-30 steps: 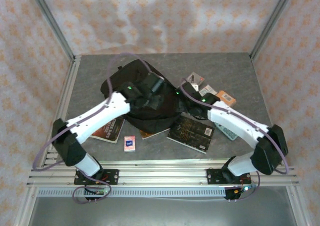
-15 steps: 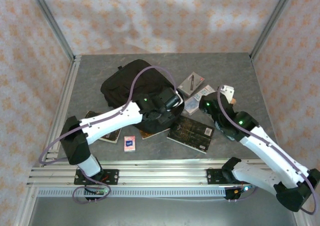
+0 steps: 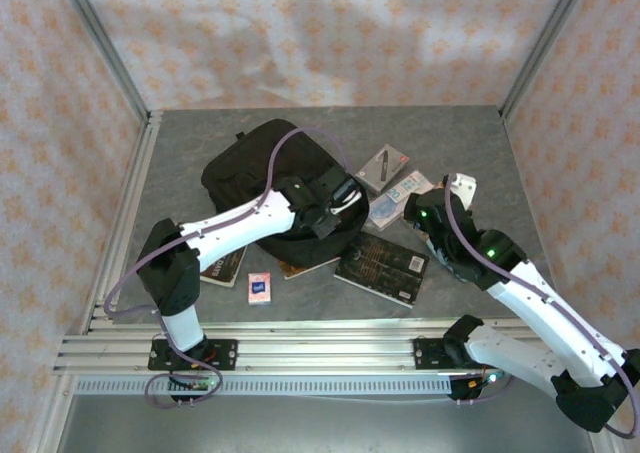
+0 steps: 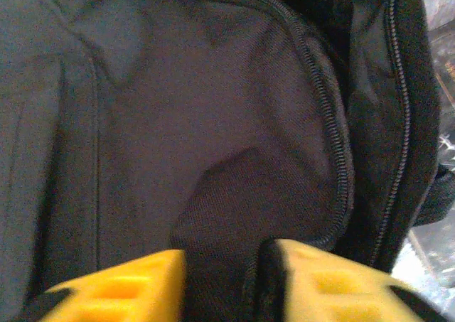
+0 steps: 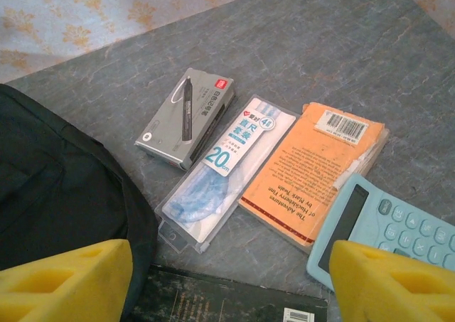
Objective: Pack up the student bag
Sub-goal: Open the student bag at the center of the table.
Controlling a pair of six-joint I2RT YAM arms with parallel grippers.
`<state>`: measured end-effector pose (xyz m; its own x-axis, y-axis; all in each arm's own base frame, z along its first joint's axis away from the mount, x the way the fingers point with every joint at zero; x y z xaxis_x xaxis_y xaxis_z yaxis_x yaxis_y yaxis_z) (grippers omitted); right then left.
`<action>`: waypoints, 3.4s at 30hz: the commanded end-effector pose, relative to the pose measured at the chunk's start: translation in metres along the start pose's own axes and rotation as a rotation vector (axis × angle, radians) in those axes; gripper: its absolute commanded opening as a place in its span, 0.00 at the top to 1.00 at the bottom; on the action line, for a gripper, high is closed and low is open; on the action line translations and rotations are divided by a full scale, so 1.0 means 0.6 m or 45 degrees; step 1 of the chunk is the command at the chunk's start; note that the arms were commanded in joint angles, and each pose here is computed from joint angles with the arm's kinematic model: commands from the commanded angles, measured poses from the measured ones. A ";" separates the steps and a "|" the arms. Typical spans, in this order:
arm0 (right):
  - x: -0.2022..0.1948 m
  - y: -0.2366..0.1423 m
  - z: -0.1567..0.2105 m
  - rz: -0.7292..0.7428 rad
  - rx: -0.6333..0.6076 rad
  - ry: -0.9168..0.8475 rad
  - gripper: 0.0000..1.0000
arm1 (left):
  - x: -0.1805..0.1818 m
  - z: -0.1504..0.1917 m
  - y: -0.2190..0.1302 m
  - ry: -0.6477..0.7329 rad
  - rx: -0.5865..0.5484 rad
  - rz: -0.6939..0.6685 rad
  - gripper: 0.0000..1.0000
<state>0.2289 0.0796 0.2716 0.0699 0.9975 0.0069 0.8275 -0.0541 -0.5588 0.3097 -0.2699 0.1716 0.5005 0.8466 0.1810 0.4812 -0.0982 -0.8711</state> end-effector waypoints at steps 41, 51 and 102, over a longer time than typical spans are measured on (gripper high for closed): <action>0.380 0.238 0.026 -0.861 0.569 0.460 0.76 | 0.136 -0.027 -0.140 -0.692 -0.305 0.145 0.33; 0.384 0.239 0.036 -0.934 0.592 0.481 0.78 | 0.174 -0.066 -0.097 -0.830 -0.244 0.294 0.33; 0.437 0.339 -0.022 -1.037 0.624 0.354 0.75 | 0.260 -0.008 -0.155 -1.029 -0.335 0.051 0.39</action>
<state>0.4199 0.3197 0.1655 -0.2033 0.7070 0.6773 0.3822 0.6942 -0.6099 0.3391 -0.1539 0.2578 -0.0354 0.9178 -0.3954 0.5890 -0.3005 -0.7502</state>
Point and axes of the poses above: each hand's point on the last joint's axis, 136 mm out from that joint toward the fingers, its own y axis out along the fingers, its own x axis along the line the jaws close on, z = x × y, the point moved 3 cm from there along -y, back along the fingers, and after that the axes turned 15 degrees about -y, right-handed, at the moved point
